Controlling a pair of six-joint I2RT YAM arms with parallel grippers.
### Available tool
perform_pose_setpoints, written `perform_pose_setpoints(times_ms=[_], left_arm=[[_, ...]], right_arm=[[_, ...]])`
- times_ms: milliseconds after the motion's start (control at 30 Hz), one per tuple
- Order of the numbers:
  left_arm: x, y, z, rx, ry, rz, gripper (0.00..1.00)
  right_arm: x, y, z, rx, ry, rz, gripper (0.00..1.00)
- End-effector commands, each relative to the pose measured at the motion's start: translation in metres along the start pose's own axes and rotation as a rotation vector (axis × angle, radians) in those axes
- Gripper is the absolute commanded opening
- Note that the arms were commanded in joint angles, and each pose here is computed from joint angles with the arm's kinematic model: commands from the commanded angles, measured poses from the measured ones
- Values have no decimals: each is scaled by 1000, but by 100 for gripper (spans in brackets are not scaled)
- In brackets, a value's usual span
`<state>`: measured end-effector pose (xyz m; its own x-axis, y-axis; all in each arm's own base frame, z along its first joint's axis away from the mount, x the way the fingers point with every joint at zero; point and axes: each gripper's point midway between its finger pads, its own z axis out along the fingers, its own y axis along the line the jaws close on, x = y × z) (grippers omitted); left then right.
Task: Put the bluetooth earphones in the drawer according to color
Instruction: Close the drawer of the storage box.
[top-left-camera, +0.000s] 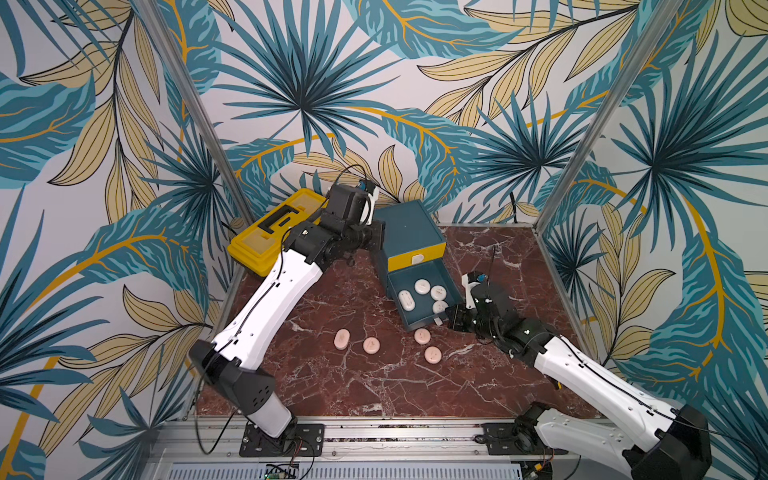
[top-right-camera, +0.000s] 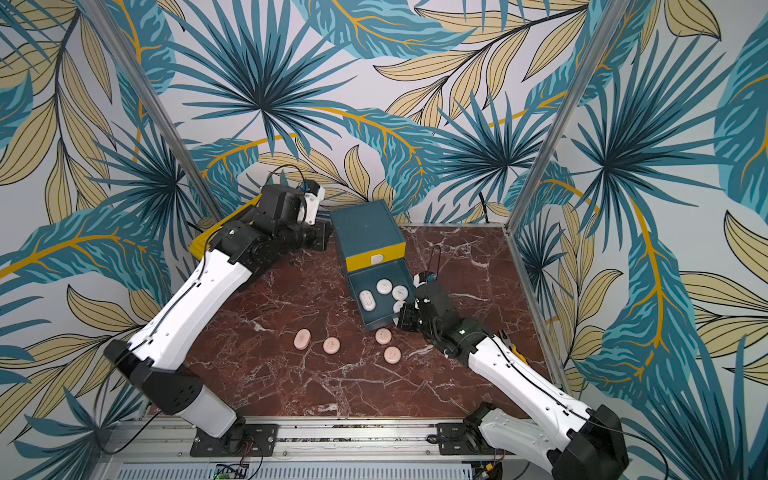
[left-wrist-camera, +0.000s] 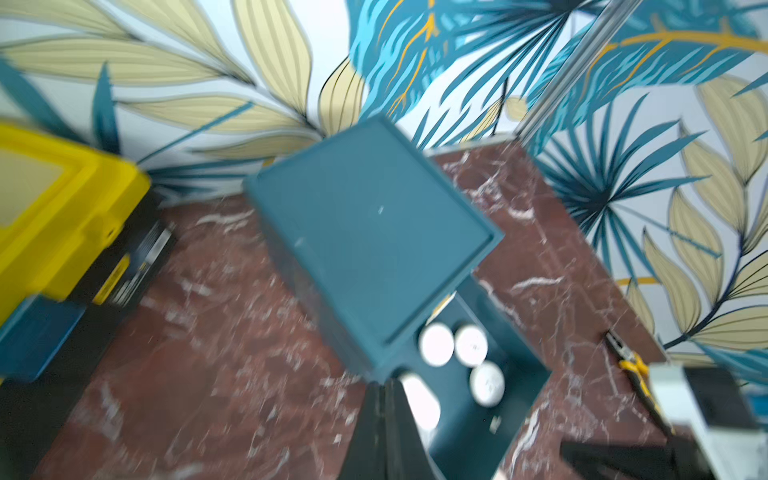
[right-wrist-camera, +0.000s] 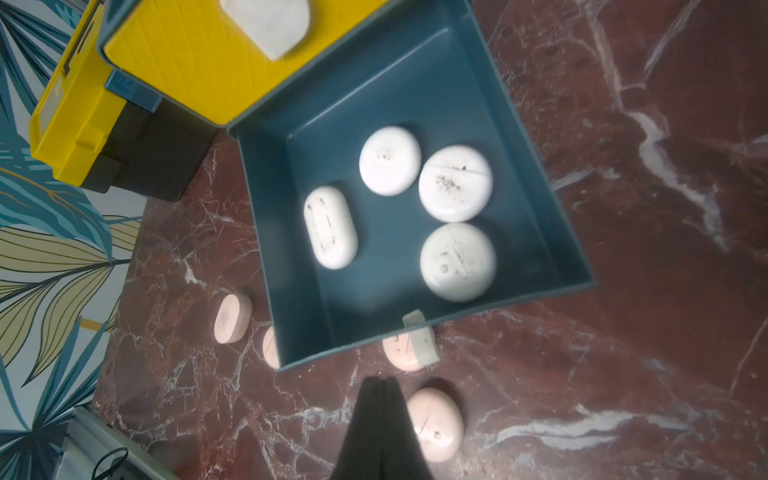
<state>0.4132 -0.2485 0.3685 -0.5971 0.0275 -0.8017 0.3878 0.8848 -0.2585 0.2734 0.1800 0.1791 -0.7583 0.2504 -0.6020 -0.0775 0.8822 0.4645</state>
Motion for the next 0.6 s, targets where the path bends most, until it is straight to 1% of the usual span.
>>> perform_pose_setpoints(times_ms=[0,33,133,233,300,400,567], left_arm=[[-19,-23,43,122,15,11,0],[-19,-25,59,132,32,2,0],[-5,-22,105,132,107,-26,0],[7,-15,134,109,140,-50,0],[12,-9,143,91,151,-60,0],[19,-2,150,66,172,-70,0],[42,14,160,25,248,-83,0]], right_arm=[[8,5,3,-50,-7,74,3],[13,2,7,-44,3,78,3],[23,-4,17,-37,17,94,3],[29,-9,27,-18,34,102,3],[26,-4,32,-43,17,106,3],[30,-6,41,-33,35,107,3],[31,-7,56,-9,49,96,3]])
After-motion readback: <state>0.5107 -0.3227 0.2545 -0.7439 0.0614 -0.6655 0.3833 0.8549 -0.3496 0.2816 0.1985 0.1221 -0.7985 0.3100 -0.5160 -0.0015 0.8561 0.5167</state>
